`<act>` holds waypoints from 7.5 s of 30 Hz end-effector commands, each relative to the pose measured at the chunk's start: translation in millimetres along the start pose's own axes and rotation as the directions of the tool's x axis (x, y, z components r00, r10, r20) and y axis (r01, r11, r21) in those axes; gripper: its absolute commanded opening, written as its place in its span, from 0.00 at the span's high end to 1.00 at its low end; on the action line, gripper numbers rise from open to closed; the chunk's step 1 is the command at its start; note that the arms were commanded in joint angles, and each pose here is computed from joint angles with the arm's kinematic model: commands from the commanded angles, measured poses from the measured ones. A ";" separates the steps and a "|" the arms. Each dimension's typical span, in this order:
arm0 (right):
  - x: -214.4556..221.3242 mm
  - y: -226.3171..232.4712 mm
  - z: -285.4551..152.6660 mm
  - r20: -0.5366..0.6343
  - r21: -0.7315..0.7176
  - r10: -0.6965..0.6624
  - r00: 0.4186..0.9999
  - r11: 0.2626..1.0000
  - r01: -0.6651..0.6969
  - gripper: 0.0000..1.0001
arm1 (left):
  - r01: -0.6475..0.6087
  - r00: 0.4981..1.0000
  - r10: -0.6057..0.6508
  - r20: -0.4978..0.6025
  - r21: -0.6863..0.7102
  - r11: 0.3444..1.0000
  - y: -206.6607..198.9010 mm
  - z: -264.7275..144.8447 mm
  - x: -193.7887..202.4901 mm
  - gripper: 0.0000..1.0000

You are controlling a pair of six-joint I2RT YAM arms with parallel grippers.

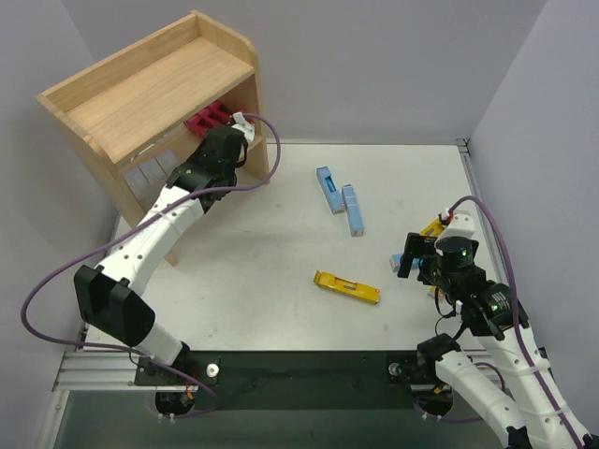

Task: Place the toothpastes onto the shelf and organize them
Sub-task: Adjust the toothpaste on the shelf, then adjust the toothpaste at the center of the board.

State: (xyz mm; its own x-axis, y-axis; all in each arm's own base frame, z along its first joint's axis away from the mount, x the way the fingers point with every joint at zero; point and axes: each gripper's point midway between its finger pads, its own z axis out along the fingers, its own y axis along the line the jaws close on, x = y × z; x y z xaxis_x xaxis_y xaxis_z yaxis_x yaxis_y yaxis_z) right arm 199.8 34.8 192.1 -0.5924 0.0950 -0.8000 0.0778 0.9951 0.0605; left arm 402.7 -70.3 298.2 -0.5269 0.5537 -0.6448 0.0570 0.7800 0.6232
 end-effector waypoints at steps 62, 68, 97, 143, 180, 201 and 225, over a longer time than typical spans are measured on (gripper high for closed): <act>4.7 -6.3 -2.1 0.001 0.020 -0.005 1.000 1.000 0.005 0.02 | -0.135 0.990 0.136 -0.043 0.018 0.991 -16.6 -23.5 -12.9 0.53; 7.3 -4.8 0.8 -0.015 0.020 -0.008 1.000 1.000 0.008 0.02 | -0.058 0.992 0.084 -0.094 0.254 0.966 -59.2 -64.3 26.8 0.54; 7.3 -1.1 3.8 -0.038 0.013 -0.018 0.999 1.000 0.018 0.02 | 0.099 0.972 -0.034 -0.231 0.277 0.956 -33.9 -32.1 74.7 0.57; 6.0 3.0 4.5 -0.049 -0.001 -0.016 0.999 1.000 0.016 0.03 | 0.050 0.955 0.025 -0.297 0.243 0.969 -14.1 -37.3 106.0 0.56; 4.4 1.1 3.4 -0.039 0.009 -0.008 0.999 1.000 0.009 0.03 | 0.088 0.981 -0.025 -0.191 0.329 0.940 -34.7 -14.7 56.3 0.56; 4.6 11.4 5.9 -0.074 -0.034 -0.030 0.997 0.999 0.028 0.04 | 0.140 0.990 -0.128 -0.058 0.475 0.869 -67.0 -48.1 20.6 0.49; 95.9 96.8 83.5 -0.600 -0.267 -0.131 0.789 0.963 -0.044 0.04 | 0.535 0.760 -0.642 -0.097 0.655 0.534 -186.2 -88.9 52.0 0.03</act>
State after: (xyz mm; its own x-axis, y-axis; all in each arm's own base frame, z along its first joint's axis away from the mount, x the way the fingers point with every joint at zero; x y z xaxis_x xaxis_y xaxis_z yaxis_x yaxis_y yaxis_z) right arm 203.4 116.5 74.8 -0.9554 -0.0677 -0.2873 -0.1230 0.9761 0.1790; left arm 283.0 -205.9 163.1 -0.5894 0.0166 -0.8076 0.3253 0.9200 -0.2185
